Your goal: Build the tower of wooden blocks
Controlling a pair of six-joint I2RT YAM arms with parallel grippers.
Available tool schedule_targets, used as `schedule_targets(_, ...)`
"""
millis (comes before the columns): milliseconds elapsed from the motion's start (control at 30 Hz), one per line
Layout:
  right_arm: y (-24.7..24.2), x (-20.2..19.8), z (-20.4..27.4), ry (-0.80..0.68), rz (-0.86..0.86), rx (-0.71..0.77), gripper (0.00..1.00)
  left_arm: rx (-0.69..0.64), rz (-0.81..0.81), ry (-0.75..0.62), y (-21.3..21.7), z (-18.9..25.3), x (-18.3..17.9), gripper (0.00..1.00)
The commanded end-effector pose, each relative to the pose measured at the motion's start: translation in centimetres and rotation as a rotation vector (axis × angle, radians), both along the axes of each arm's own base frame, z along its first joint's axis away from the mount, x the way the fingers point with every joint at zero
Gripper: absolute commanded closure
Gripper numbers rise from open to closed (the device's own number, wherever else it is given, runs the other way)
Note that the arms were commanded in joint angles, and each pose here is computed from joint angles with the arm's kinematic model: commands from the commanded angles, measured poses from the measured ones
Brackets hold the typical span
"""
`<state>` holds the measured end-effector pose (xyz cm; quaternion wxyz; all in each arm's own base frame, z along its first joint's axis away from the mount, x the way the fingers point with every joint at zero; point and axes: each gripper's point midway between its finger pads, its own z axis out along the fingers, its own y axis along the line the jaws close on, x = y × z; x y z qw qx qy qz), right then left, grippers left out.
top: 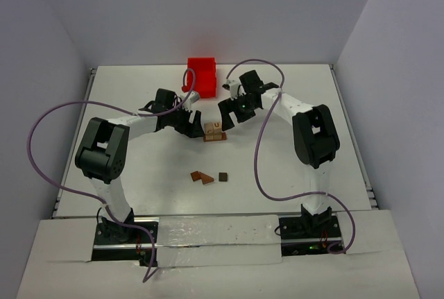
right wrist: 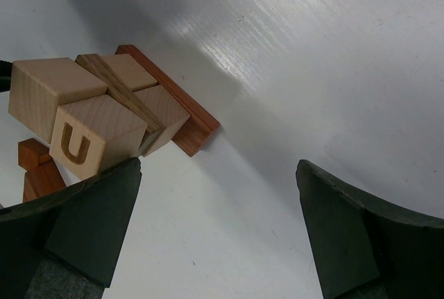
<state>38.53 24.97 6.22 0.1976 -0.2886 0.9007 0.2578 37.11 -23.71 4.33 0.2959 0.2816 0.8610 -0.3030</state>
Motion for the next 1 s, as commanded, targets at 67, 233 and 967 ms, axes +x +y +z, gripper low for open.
schedule_targets(67, 0.80, 0.23, 3.08, -0.063, 0.018, 0.039, 0.00, -0.041, -0.013, -0.029, -0.81, 1.42, 1.10, 0.14)
schedule_targets(233, 0.74, 0.23, 3.02, -0.064, 0.018, 0.036, 0.00, -0.044, -0.015, -0.032, -0.97, 1.54, 1.13, 0.14)
schedule_targets(967, 0.73, 0.27, 3.00, -0.066, 0.019, 0.035, 0.00, -0.040, -0.031, -0.041, -1.55, 1.65, 0.77, 0.14)
